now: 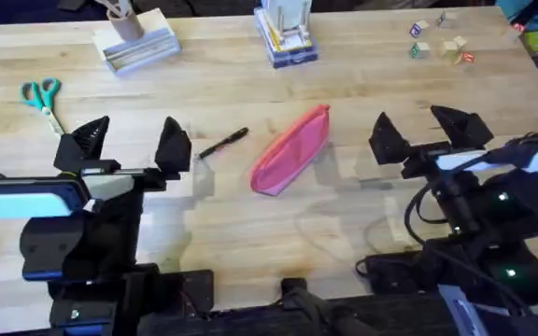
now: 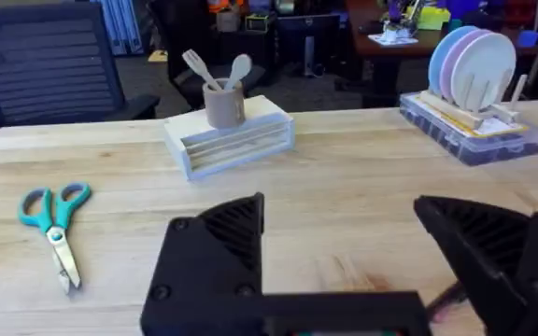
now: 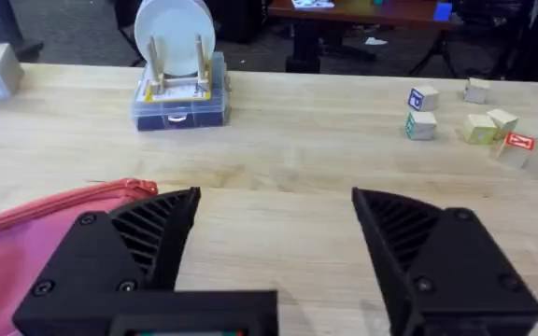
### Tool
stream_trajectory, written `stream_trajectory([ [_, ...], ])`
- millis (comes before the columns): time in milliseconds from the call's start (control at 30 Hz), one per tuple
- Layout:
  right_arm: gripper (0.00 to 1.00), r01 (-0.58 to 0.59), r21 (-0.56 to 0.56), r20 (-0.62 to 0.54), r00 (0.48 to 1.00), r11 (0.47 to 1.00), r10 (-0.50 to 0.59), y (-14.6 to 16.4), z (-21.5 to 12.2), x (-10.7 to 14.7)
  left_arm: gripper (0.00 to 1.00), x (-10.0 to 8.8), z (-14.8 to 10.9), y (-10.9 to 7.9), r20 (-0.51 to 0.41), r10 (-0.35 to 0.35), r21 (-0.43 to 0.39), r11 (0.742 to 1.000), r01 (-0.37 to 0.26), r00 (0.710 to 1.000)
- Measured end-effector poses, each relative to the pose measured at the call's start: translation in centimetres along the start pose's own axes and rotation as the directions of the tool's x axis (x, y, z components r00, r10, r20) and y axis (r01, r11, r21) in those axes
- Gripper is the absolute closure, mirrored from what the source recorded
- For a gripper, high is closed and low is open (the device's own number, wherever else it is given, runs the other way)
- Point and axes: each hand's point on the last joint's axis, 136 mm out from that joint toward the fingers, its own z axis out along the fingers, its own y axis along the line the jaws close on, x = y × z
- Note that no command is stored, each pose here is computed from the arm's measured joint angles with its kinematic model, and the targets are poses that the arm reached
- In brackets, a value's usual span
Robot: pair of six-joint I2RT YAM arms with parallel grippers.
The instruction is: Unzip the bag, pick up the pens from the table one at a time and place them inside, then zip the bag closed.
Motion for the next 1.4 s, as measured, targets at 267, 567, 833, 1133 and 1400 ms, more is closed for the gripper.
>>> stream_trajectory([
  [267,0.004,0.0,-0.011,-0.002,1.0,1.0,0.0,0.2,0.0,0.0,0.007,0.2,0.0,0.0,-0.007,0.0,0.0,1.0,0.0,1.0],
  [567,0.005,-0.01,-0.027,-0.146,0.989,1.0,0.006,0.5,-1.2,0.8,0.008,1.1,-1.0,-0.1,-0.142,0.014,0.008,1.0,-0.013,0.99],
  [833,0.005,-0.019,-0.039,-0.233,0.972,0.999,0.009,0.8,-3.1,-3.5,0.007,-7.2,-3.7,-0.2,-0.036,0.027,0.011,1.0,-0.027,0.999],
  [1133,0.005,-0.024,-0.037,-0.3,0.954,0.999,0.012,0.9,-3.5,-8.2,0.007,-11.1,-4.4,-0.2,-0.136,0.029,0.014,1.0,-0.028,0.99],
  [1400,0.004,-0.026,-0.037,-0.315,0.949,0.999,0.013,0.9,-3.2,-9.2,0.007,-13.1,-3.3,-0.3,-0.237,0.028,0.025,0.999,-0.023,0.971],
])
